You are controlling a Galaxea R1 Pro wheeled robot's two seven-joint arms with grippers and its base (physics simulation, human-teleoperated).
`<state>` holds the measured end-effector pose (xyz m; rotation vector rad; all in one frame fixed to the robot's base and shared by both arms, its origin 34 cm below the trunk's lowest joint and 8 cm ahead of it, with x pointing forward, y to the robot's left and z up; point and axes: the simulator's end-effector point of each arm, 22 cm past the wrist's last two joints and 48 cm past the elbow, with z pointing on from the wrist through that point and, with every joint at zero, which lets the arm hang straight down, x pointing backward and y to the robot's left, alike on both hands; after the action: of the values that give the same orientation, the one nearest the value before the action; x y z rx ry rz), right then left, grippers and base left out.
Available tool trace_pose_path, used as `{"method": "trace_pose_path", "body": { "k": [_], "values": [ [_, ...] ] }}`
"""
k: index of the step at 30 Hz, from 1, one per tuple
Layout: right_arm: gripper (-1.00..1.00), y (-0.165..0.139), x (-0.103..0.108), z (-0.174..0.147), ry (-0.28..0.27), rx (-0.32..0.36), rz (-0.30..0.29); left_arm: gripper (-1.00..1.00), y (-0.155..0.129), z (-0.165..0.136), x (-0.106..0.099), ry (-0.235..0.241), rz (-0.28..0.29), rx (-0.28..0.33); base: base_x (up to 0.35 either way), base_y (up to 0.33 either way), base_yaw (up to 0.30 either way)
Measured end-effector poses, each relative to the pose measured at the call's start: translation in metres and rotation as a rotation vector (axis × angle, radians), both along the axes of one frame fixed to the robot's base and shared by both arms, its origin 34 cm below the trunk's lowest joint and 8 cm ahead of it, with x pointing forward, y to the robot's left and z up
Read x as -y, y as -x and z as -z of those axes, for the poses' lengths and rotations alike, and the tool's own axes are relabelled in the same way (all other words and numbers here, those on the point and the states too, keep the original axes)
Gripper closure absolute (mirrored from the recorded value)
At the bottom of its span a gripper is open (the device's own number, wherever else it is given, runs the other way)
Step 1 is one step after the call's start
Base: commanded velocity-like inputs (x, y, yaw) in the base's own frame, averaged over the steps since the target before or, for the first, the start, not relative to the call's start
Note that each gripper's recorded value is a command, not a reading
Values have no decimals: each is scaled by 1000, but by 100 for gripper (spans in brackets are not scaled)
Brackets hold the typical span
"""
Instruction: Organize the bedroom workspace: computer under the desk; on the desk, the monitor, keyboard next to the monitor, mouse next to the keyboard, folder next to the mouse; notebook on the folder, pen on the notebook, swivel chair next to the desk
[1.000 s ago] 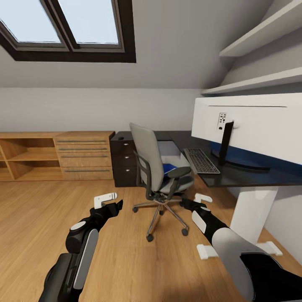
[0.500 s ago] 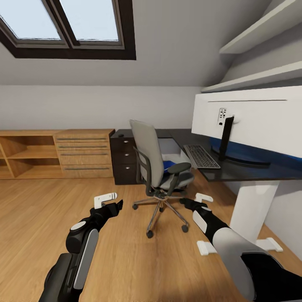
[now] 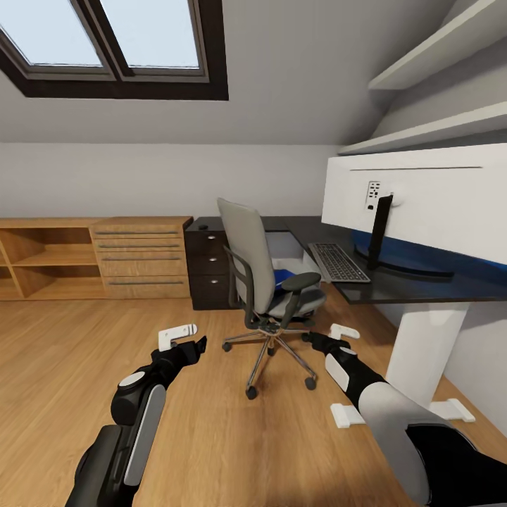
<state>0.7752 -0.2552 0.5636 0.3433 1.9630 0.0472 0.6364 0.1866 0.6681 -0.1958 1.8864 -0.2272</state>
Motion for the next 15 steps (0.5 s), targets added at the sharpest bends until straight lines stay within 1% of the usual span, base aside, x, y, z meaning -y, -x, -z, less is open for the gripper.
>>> {"method": "trace_pose_path", "body": {
  "k": [1, 3, 4, 6, 8, 9, 11, 13, 15],
  "values": [
    [-100, -1, 1, -2, 2, 9, 2, -100, 0, 0, 0, 0, 0, 0, 0, 0, 0],
    [-100, -4, 4, -11, 34, 57, 5, -100, 0, 0, 0, 0, 0, 0, 0, 0, 0],
    [-100, -5, 4, -13, 44, 67, 3, -100, 0, 0, 0, 0, 0, 0, 0, 0, 0],
    [-100, -6, 7, -19, 99, 117, -5, -100, 0, 0, 0, 0, 0, 0, 0, 0, 0],
    [-100, -4, 7, -23, 164, 189, -17, -100, 0, 0, 0, 0, 0, 0, 0, 0, 0],
    [-100, -2, 7, -23, 183, 217, -22, -100, 0, 0, 0, 0, 0, 0, 0, 0, 0],
    [-100, 1, 6, -24, 202, 250, -29, -100, 0, 0, 0, 0, 0, 0, 0, 0, 0],
    [-100, 2, 6, -24, 208, 260, -31, -100, 0, 0, 0, 0, 0, 0, 10, 0, 0],
    [-100, 3, 12, -23, 216, 264, -27, -100, 0, 0, 0, 0, 0, 0, 74, 0, 0]
  ]
}}
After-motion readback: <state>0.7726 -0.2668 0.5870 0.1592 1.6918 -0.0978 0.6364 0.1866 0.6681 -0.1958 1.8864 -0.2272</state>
